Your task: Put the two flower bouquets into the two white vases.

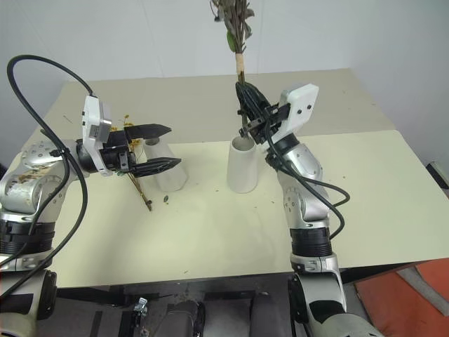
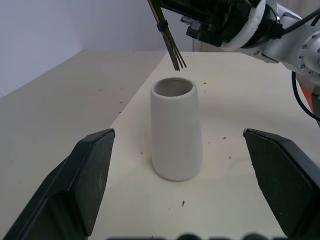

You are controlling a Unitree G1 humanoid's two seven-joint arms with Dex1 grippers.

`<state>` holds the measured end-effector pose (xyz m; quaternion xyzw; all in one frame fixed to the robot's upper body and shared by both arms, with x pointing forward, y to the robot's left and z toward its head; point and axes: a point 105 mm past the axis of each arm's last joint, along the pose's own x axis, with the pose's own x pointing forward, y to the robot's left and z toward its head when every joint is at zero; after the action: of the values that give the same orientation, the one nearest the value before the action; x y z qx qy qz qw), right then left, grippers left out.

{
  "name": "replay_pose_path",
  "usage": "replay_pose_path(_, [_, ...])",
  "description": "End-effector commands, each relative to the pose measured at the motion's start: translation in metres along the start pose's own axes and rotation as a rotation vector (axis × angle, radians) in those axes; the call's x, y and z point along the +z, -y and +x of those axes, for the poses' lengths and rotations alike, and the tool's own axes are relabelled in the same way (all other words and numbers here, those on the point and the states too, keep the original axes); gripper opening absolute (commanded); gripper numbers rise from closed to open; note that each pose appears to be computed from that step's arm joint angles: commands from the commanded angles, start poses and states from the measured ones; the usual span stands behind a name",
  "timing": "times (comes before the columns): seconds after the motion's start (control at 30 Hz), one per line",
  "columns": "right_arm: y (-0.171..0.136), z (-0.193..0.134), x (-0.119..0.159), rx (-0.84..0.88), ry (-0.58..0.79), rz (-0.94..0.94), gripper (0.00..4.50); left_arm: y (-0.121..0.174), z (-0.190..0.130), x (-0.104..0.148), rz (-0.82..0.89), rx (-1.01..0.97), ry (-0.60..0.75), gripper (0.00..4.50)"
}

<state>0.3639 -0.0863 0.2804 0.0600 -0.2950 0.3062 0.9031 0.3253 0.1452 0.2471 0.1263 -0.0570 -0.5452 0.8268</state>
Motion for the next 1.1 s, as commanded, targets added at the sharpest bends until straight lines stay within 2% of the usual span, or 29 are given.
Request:
replay_pose_path(0.03, [-0.004,0.002,0.011,0.004,0.065,-0.035,0.13,-0.001,-0.002,0.016,0.049,0.002,0.031,4.50])
replay_pose_path(0.7, [-0.009,-0.003,-0.025,-0.052,0.049,-0.047,0.13,-0.001,-0.003,0.016,0.052,0.000,0.024,4.50])
replay_pose_path(1.1, [-0.006,-0.011,-0.029,-0.069,0.040,-0.082,0.13,-0.003,-0.003,0.016,0.054,0.001,0.023,4.50])
